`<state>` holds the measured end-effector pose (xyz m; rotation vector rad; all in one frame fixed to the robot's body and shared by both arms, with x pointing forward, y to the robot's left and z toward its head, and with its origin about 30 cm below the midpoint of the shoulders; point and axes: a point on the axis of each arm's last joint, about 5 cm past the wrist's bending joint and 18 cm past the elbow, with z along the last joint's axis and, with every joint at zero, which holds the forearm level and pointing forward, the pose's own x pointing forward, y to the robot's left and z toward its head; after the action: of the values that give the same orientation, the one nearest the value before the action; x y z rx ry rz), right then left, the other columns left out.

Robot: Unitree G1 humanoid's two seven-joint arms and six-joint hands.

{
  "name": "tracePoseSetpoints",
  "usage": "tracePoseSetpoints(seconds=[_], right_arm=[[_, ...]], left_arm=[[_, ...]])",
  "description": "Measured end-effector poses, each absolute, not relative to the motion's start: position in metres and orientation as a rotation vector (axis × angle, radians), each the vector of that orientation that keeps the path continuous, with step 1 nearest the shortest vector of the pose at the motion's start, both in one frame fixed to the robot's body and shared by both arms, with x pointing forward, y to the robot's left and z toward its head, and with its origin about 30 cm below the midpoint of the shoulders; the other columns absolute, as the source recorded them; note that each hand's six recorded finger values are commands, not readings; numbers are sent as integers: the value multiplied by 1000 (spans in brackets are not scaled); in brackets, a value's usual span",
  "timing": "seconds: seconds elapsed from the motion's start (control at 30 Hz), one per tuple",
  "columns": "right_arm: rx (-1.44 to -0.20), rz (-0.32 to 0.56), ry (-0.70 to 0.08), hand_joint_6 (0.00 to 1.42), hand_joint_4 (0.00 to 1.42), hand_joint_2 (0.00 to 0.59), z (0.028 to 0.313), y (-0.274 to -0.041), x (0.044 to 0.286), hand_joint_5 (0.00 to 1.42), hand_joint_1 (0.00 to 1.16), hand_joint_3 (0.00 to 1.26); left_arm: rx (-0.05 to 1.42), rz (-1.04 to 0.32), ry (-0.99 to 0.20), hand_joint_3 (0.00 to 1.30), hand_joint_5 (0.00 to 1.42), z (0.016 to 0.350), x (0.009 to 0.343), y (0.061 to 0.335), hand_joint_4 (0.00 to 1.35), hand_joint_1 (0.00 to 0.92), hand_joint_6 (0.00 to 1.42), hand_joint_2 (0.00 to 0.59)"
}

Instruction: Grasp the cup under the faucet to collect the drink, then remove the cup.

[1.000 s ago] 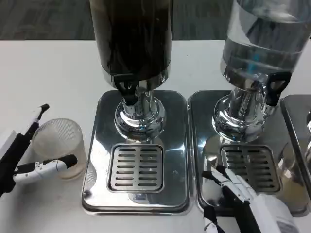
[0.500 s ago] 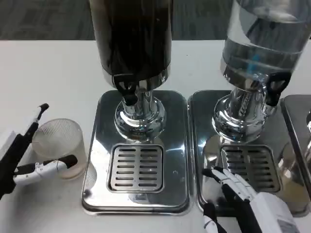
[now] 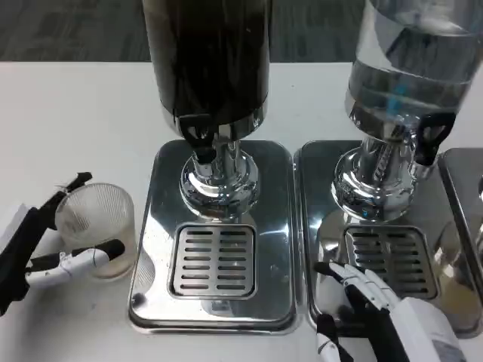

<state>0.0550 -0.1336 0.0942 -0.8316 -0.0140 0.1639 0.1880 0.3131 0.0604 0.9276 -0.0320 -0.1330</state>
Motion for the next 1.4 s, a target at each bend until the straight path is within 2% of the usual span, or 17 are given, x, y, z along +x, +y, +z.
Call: tracePoseSetpoints(seconds=[0.1,0.4,0.67,0.9,1.4], right_arm=[[-828,164,-15,180,150,537,94,-134,56,103,448,209],[-826,166,-15,181,164,539,93,-133,56,110,450,210],[-811,167,-12,181,170,540,93,-133,56,111,451,210],[-810,166,-14,181,180,540,93,-133,57,111,451,210],[-801,170,-9,181,193,540,93,-133,57,111,452,210]], left_arm=[[920,-132,-35,238,595,60,188,313,266,335,553,104],[914,-129,-47,390,689,59,188,311,416,346,642,121],[910,-123,-57,491,808,59,187,311,539,347,803,124],[899,-120,-71,543,862,58,187,309,586,347,896,125],[873,-101,-76,548,873,54,178,311,587,348,923,126]])
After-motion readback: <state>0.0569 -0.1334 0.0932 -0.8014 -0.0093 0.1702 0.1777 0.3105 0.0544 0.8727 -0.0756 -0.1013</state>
